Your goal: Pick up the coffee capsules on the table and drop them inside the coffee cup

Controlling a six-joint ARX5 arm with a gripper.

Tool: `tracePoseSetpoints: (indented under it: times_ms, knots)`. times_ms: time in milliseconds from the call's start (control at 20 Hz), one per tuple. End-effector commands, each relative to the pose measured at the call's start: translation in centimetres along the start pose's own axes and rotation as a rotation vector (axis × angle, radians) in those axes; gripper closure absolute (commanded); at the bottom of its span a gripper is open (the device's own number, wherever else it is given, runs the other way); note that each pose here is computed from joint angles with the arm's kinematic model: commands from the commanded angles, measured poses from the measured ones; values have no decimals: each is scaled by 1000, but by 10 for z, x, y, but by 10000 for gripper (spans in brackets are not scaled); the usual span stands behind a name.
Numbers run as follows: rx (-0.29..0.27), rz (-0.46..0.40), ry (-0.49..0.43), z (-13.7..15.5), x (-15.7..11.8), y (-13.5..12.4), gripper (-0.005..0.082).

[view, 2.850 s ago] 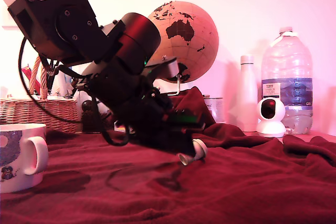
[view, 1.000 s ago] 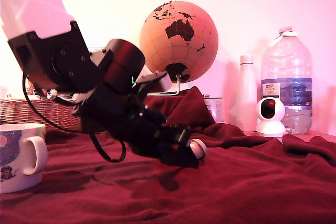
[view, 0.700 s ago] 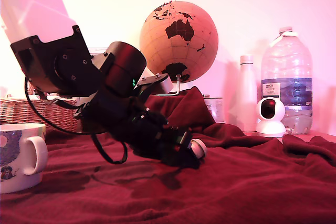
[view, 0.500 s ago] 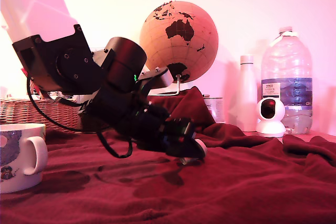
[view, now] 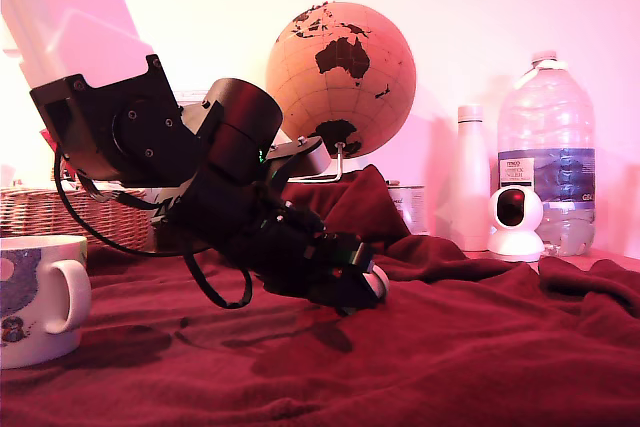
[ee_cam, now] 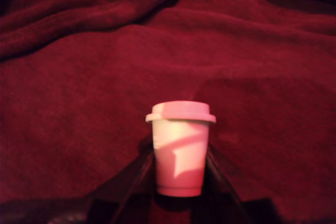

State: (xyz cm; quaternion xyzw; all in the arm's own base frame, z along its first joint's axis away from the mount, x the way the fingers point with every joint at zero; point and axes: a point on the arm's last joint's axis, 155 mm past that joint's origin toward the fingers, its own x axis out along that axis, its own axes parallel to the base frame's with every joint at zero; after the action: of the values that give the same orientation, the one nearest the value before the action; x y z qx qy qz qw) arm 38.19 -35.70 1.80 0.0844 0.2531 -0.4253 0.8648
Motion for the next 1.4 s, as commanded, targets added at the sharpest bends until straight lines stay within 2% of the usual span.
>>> tracePoseSetpoints:
  times_ms: [0, 450, 900, 1050, 1100, 1200, 1250, 1350]
  knots:
    - [-5, -2, 17, -11, 6, -1, 609]
    - [3, -4, -19, 17, -9, -3, 609]
    - [-17, 9, 45, 26, -37, -6, 609]
    - [-96, 80, 30, 31, -46, 5, 609]
    - [-99, 92, 26, 31, -50, 6, 609]
    - [-146, 118, 10, 33, -55, 10, 609]
    - [-147, 132, -1, 34, -58, 11, 609]
    - [-201, 159, -29, 35, -63, 13, 609]
